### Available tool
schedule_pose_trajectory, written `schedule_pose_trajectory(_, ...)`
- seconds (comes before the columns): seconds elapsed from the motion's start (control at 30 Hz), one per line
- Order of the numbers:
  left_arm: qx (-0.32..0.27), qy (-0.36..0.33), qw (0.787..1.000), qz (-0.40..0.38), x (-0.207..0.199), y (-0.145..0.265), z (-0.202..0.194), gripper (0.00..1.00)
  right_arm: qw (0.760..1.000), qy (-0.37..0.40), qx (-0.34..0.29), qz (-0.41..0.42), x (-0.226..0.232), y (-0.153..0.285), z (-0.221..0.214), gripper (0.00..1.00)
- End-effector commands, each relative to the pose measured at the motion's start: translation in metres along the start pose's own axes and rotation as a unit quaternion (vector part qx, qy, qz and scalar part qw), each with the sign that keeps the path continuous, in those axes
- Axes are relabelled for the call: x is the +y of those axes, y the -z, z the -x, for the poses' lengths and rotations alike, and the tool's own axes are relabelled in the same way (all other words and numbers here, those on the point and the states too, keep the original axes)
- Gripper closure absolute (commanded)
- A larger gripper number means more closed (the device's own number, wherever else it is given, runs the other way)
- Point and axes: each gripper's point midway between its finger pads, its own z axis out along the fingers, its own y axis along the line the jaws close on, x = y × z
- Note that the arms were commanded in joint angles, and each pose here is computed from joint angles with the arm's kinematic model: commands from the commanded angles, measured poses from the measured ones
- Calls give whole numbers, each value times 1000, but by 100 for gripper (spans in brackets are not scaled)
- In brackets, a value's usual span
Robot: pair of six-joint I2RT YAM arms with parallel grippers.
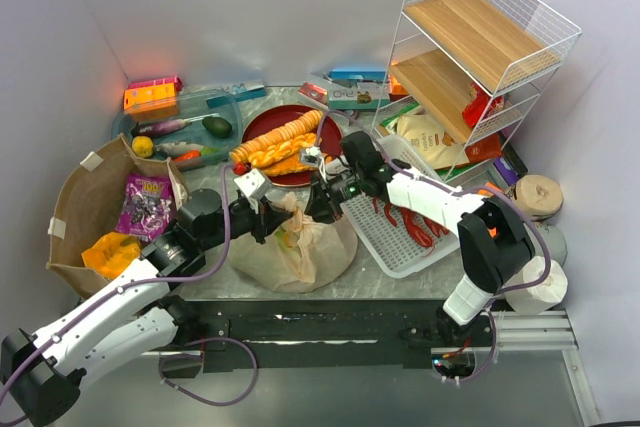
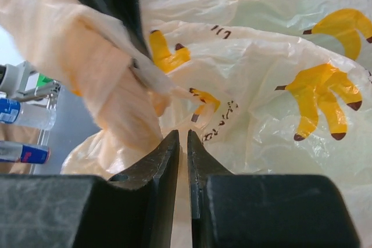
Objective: Place the mixed food into the grocery bags and tie them
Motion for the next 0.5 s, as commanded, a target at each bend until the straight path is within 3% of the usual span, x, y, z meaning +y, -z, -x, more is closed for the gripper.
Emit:
schedule_pose_trajectory(0.0, -49, -8, 999, -15, -8, 0, 28, 99, 999, 28, -42, 15, 7, -5, 18, 82)
schedule_pose_trajectory(0.23, -48, 1, 999, 4, -2, -3, 22, 99, 995, 66, -73, 26, 21, -8, 30, 77)
schedule_pose_trajectory(0.47, -41, 10, 999, 29, 6, -8, 16, 99, 993, 73, -86, 35, 29, -7, 24, 61)
